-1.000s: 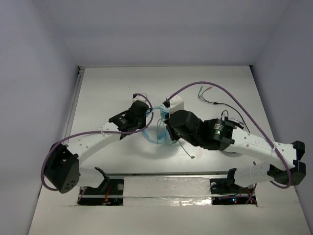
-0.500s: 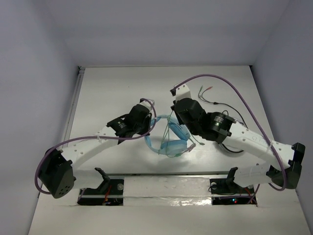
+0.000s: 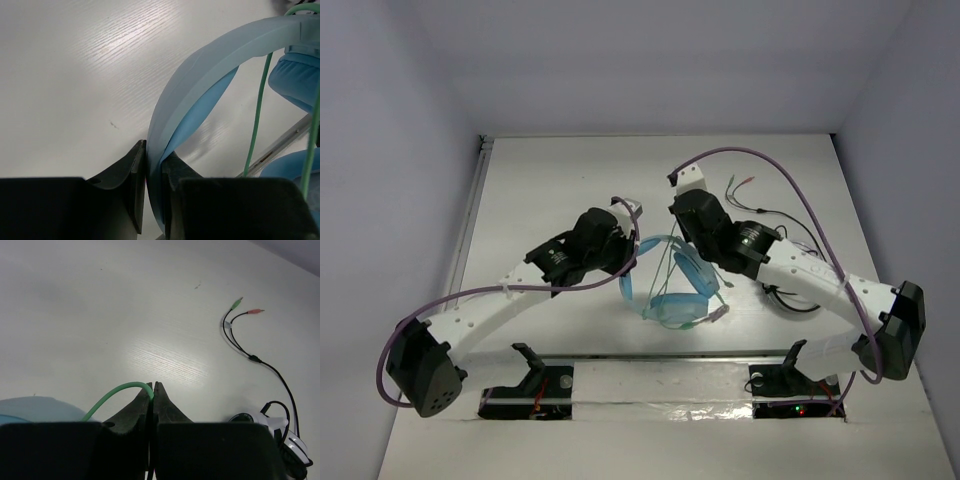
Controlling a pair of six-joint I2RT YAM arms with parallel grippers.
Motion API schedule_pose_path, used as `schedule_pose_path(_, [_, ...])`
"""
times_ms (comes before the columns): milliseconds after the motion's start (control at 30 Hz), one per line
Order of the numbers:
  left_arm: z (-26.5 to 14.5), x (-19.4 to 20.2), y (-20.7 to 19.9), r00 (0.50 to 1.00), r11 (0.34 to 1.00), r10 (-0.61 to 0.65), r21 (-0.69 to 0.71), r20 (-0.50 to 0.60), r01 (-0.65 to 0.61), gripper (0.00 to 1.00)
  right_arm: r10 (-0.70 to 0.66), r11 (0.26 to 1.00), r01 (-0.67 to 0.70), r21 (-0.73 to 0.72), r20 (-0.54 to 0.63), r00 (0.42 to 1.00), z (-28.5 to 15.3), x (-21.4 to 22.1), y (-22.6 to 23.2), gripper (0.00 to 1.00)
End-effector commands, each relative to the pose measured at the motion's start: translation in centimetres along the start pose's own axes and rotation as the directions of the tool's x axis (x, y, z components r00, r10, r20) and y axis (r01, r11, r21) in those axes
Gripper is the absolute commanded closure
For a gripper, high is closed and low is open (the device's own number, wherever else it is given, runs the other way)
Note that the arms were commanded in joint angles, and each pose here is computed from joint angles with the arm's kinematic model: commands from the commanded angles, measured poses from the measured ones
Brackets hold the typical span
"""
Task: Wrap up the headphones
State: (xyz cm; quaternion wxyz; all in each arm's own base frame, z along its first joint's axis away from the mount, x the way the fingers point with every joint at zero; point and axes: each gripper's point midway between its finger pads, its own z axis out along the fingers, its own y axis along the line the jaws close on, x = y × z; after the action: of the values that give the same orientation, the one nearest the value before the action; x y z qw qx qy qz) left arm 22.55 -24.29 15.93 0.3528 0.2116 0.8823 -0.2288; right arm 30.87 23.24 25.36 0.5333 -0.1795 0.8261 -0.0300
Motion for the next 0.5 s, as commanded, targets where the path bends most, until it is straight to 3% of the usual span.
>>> schedule_pose_path(0, [-2.1, -3.8, -2.9, 0.993, 0.991, 0.019, 0.126, 0.118, -0.034, 1.00, 0.063, 0.997, -0.065, 0.035, 0.074, 0.995, 0.8, -1.9, -0.7, 0.99])
schedule_pose_path(300, [-4.1, -6.9, -4.4, 0.977, 0.984, 0.004, 0.173, 0.212, -0.041, 1.00, 0.220, 0.972, -0.213, -0.094, 0.069, 0.973, 0.4, -0.5, -0.4, 0.86])
schedule_pose_path(467, [-6.5, -10.3, -4.7, 0.952, 0.985, -0.011, 0.166, 0.304, -0.042, 1.00, 0.339, 0.903, -0.307, -0.302, 0.061, 0.939, 0.0, -0.5, 1.7, 0.80])
